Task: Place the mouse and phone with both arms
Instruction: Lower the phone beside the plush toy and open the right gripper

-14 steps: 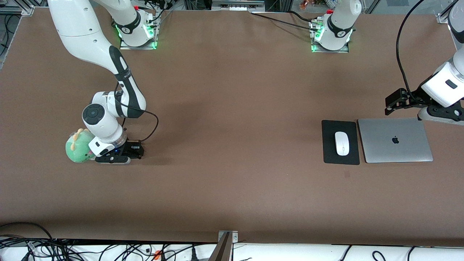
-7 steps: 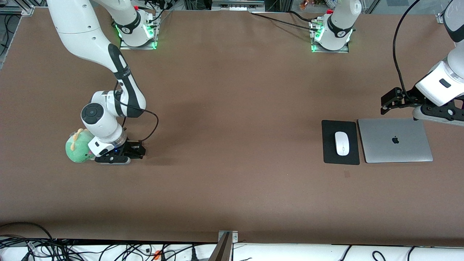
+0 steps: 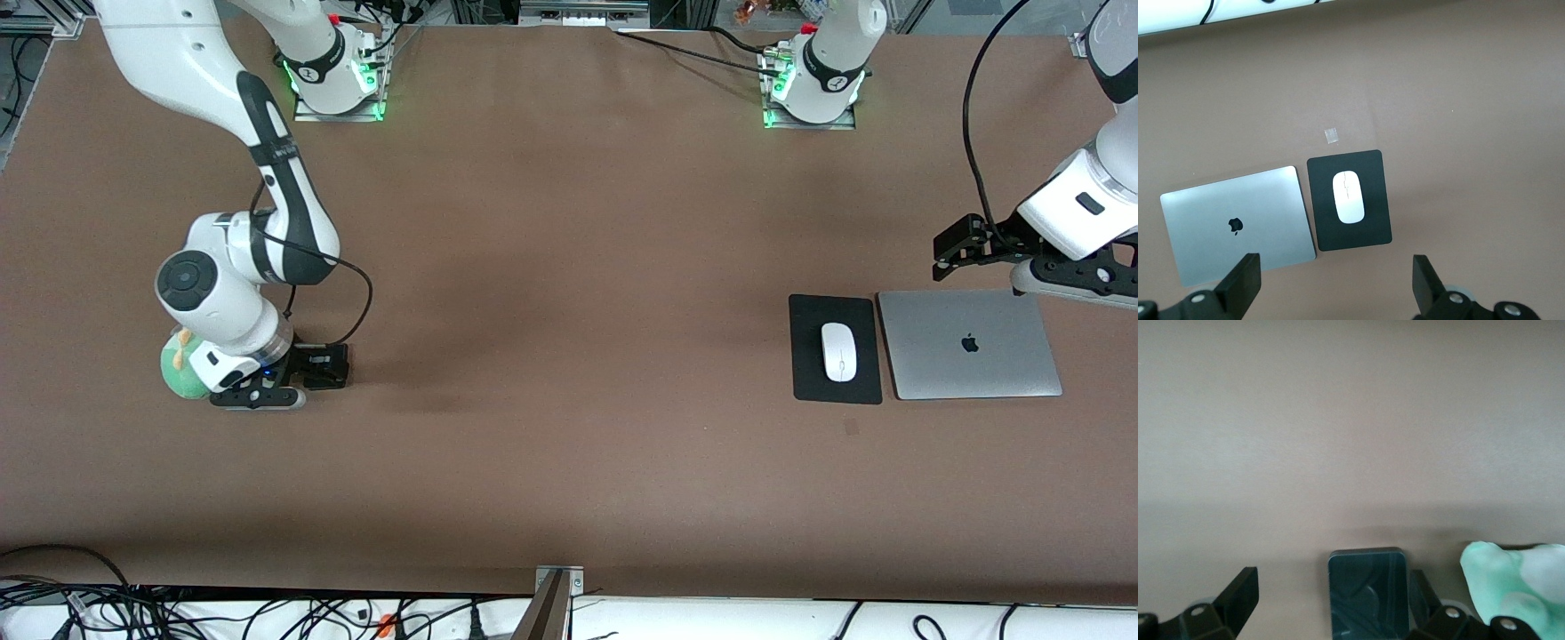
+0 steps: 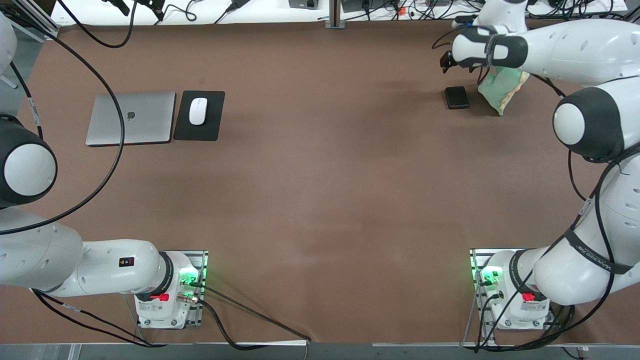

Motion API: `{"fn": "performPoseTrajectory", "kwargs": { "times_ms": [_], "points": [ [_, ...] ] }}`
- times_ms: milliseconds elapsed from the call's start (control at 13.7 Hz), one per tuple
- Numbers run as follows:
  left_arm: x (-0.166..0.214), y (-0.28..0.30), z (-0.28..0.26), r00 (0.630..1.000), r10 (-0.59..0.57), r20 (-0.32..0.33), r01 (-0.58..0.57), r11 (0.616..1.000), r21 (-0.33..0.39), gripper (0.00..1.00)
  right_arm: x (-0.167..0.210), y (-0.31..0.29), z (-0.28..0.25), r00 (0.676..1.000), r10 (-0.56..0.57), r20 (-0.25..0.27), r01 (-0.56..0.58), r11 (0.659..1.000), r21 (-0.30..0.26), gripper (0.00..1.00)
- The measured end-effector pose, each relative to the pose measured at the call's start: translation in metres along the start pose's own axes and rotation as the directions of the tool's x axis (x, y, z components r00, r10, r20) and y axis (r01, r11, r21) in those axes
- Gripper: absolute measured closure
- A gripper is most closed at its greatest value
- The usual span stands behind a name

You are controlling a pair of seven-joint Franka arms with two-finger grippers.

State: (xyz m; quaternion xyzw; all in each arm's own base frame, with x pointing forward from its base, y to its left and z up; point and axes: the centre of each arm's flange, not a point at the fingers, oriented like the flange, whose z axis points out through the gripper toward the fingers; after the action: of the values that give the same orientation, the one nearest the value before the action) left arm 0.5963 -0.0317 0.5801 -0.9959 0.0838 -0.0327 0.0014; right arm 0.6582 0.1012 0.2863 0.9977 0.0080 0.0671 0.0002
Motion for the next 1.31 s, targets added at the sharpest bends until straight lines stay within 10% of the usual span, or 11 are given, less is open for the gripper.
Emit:
{"fn": "performPoseTrajectory", "kwargs": {
  "times_ms": [801, 1310],
  "points": [
    [0.000, 0.000, 0.000, 1.000, 0.001, -0.001, -0.001, 1.000, 0.000, 0.00, -0.022, 0.004, -0.196, 0.997, -0.039, 0.073, 0.033, 0.996, 0.085, 0.00],
    [0.000, 0.002, -0.001, 1.000, 0.004, -0.002, -0.004, 1.000, 0.000, 0.00, -0.048, 0.028, -0.254, 0.992, -0.061, 0.114, 0.058, 0.998, 0.027, 0.00]
  ]
}}
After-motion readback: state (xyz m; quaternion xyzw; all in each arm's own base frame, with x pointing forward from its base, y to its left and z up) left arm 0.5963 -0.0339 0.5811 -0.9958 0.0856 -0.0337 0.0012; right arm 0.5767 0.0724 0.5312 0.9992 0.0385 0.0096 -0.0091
